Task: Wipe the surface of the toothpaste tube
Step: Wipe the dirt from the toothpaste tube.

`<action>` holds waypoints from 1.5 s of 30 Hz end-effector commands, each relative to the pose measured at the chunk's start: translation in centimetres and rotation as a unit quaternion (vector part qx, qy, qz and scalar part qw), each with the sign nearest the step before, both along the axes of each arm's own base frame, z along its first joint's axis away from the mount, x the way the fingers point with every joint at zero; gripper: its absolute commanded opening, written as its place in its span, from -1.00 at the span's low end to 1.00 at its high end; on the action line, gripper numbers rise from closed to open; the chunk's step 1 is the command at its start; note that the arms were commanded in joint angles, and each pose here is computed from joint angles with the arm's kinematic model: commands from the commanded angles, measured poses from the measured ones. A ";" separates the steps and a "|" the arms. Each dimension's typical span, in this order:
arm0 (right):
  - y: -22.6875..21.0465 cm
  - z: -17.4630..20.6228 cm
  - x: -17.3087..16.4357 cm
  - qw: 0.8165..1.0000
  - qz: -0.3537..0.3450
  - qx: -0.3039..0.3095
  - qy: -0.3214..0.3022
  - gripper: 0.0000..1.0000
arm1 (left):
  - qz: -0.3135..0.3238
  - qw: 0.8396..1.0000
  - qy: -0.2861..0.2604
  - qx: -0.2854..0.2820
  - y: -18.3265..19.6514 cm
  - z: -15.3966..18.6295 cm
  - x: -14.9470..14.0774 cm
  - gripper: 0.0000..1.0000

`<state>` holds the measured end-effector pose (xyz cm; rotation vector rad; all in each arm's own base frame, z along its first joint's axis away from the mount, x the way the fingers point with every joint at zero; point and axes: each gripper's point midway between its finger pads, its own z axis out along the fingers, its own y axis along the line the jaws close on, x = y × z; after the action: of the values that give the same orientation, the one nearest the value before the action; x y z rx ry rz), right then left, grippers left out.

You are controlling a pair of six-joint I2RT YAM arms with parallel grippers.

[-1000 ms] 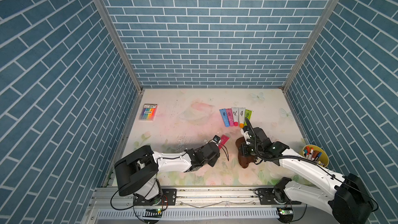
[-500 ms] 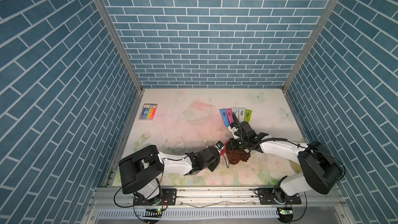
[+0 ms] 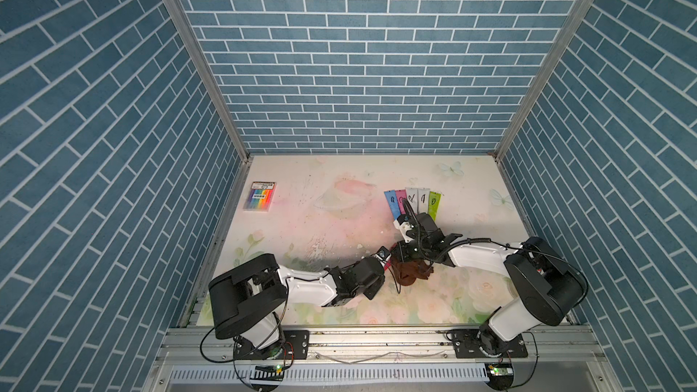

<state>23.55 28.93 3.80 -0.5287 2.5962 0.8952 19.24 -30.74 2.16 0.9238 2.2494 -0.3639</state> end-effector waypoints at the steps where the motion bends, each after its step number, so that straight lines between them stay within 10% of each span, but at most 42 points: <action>1: 3.8 -1.1 -6.9 0.990 0.105 0.051 0.082 -1.00 | -0.030 0.999 0.001 -0.014 -1.3 0.0 -0.6 -0.75; 8: 4.8 0.3 -8.0 0.983 0.124 0.101 0.093 -1.00 | -0.033 0.999 0.005 -0.014 -1.5 -0.1 -0.8 -0.76; 22: -7.8 -5.1 1.9 0.985 -0.124 -0.106 0.056 -1.00 | -0.026 0.999 -0.003 -0.028 -1.3 0.8 -0.8 -0.83; 45: 0.0 -3.0 -6.7 0.994 0.022 0.016 0.109 -1.00 | -0.015 0.999 -0.012 -0.029 -1.6 1.0 -0.1 -0.85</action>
<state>21.28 30.35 4.17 -0.5014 2.5441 1.0464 18.86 -31.14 2.28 0.9314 2.2399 -0.3900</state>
